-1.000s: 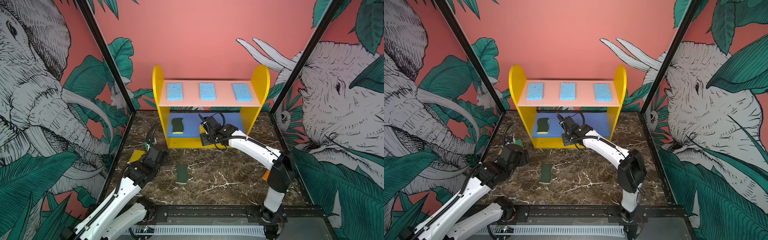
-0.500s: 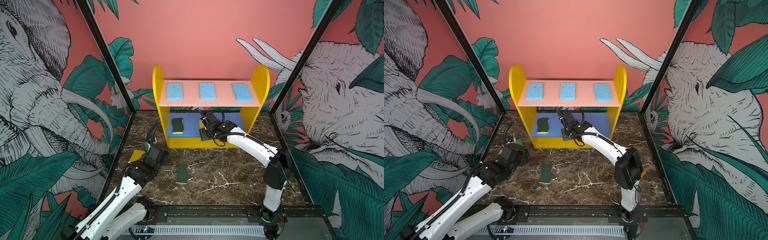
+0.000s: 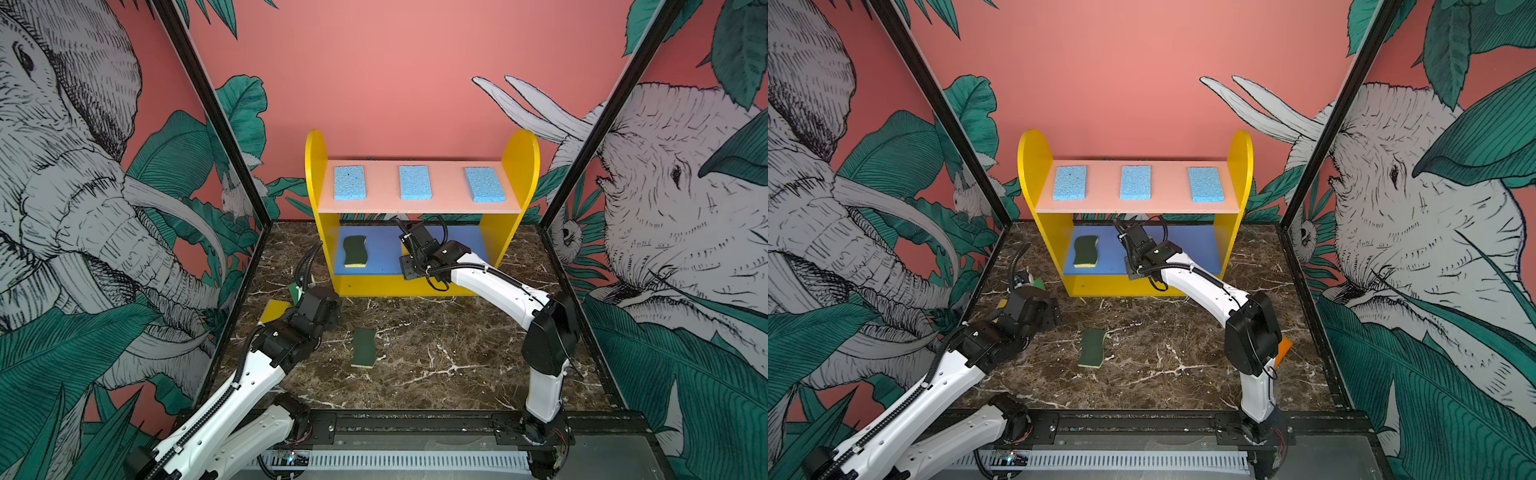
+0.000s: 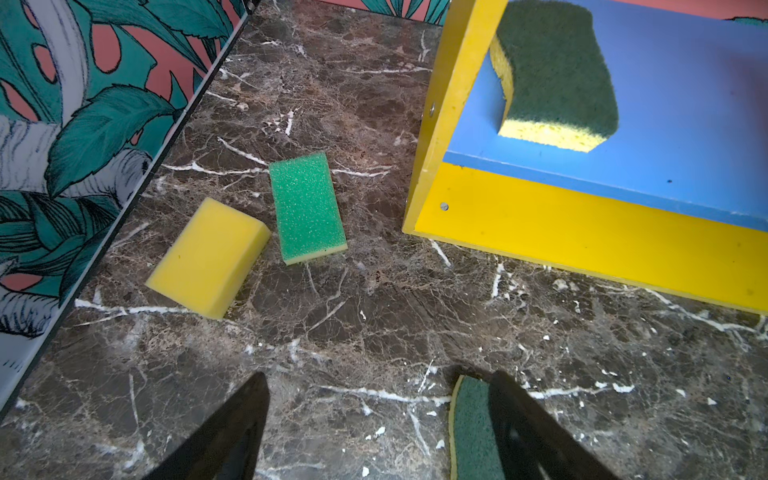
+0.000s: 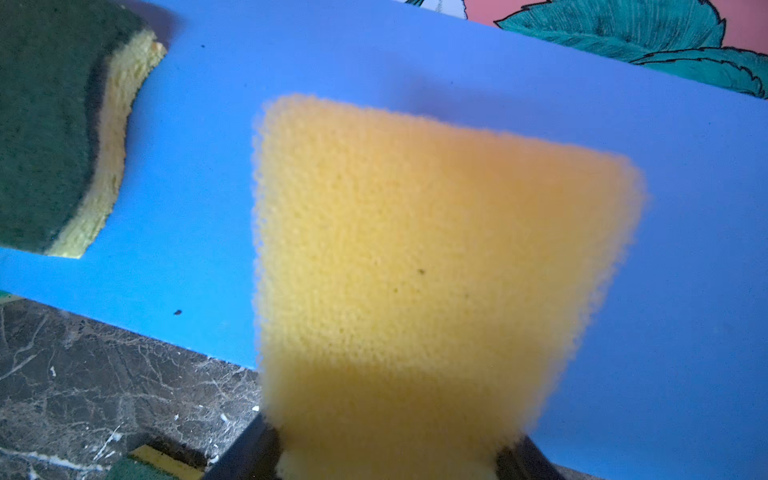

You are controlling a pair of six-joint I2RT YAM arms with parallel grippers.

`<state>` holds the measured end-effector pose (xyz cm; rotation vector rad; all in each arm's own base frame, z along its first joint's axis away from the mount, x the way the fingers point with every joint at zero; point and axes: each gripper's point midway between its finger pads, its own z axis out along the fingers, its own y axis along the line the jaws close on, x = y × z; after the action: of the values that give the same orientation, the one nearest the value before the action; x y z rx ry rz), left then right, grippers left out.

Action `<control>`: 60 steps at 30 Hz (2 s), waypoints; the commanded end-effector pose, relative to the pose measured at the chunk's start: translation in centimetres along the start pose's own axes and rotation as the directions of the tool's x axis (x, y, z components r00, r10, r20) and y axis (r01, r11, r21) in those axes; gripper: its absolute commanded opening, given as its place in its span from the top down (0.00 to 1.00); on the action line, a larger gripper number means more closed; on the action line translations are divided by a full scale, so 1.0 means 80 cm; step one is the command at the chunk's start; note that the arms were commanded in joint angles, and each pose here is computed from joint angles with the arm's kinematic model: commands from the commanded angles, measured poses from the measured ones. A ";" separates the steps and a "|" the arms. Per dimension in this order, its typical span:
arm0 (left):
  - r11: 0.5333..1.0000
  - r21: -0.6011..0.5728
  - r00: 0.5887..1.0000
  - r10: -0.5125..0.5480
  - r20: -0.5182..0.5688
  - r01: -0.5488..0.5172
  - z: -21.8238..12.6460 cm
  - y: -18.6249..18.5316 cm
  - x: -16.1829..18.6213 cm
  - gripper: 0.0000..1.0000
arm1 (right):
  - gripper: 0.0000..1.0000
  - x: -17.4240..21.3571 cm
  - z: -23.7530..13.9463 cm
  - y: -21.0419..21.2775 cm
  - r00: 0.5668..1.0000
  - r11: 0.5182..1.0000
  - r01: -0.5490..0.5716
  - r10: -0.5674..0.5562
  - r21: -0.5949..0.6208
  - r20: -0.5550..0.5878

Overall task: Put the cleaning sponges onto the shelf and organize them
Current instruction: 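Move the held yellow sponge over the blue shelf beside the green scrub sponge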

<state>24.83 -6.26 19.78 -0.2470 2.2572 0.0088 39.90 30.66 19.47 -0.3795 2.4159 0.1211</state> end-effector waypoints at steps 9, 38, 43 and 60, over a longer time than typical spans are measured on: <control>1.000 -0.027 1.000 -0.007 0.007 0.007 0.003 0.006 0.002 0.16 | 0.35 -0.022 0.010 -0.005 0.998 1.000 -0.013 0.012 0.027 0.058; 1.000 -0.025 1.000 -0.013 0.003 0.013 0.005 0.006 0.005 0.16 | 0.34 -0.029 0.031 -0.013 0.996 0.998 -0.047 0.044 0.044 0.073; 1.000 -0.023 1.000 -0.013 0.002 0.013 0.005 0.005 0.004 0.16 | 0.34 -0.030 0.032 -0.014 0.996 0.998 -0.048 0.044 0.047 0.079; 1.000 -0.020 1.000 -0.013 -0.014 0.013 0.010 0.002 0.010 0.17 | 0.33 -0.031 0.046 -0.016 0.995 0.997 -0.062 0.058 0.052 0.082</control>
<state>24.99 -6.38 19.09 -0.2488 2.2710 0.0185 43.54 30.71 18.33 -0.2995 2.3552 0.0996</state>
